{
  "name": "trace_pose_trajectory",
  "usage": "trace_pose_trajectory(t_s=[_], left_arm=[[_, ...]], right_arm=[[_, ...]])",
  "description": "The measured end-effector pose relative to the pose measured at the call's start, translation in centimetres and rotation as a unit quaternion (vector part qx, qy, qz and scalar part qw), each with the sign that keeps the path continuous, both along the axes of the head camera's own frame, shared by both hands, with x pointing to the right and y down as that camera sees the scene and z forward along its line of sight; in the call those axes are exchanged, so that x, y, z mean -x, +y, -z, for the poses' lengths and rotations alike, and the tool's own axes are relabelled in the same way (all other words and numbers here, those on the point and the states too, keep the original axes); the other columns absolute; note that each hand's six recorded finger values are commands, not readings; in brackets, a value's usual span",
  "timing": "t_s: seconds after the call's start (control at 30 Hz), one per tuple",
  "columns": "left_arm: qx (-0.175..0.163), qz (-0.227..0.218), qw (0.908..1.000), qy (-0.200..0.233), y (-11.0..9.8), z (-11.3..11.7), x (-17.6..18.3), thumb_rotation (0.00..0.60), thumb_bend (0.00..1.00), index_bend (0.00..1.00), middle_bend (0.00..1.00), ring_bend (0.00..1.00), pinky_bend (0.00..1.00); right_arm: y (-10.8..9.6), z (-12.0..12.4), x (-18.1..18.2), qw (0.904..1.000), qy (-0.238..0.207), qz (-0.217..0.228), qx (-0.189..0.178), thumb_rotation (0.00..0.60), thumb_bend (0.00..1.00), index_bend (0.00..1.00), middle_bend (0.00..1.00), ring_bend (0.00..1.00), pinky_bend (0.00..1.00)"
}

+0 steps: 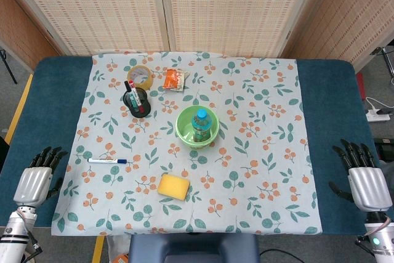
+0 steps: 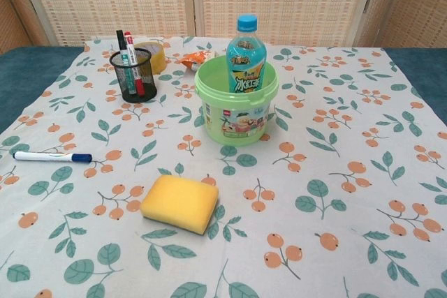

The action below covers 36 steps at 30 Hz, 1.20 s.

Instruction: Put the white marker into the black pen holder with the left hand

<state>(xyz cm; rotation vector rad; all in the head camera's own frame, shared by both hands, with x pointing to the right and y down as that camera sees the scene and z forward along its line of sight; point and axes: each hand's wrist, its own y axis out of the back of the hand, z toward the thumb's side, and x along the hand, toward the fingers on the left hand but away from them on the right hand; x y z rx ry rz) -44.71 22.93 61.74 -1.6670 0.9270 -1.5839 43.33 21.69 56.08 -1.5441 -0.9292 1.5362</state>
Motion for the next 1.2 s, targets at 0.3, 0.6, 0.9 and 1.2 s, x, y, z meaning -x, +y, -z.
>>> trace_pose_trajectory(t_s=[0.3, 0.6, 0.9, 1.2], left_arm=[[0.000, 0.000, 1.0000, 0.001, 0.0, 0.0, 0.0, 0.600, 0.39, 0.18, 0.09, 0.03, 0.13], [-0.005, -0.008, 0.9986, 0.052, -0.5, 0.0, -3.6, 0.600, 0.40, 0.22, 0.14, 0.03, 0.15], [0.004, -0.073, 0.9950, 0.068, -1.3, -1.9, -11.2, 0.600, 0.39, 0.29, 0.23, 0.07, 0.17], [0.024, -0.072, 0.9946, 0.070, -2.7, -5.6, -14.9, 0.600, 0.39, 0.33, 0.30, 0.11, 0.18]], right_arm=[[0.0, 0.0, 0.0, 1.0000, 0.001, 0.000, 0.000, 0.600, 0.13, 0.16, 0.03, 0.07, 0.00], [-0.1, 0.3, -0.4, 0.9999, -0.005, -0.009, -0.004, 0.600, 0.13, 0.18, 0.03, 0.07, 0.00], [-0.2, 0.5, -0.7, 0.9999, -0.011, -0.011, -0.006, 0.600, 0.13, 0.19, 0.03, 0.07, 0.00], [-0.3, 0.2, -0.9, 0.9998, -0.012, -0.014, -0.001, 0.600, 0.13, 0.19, 0.03, 0.07, 0.00]])
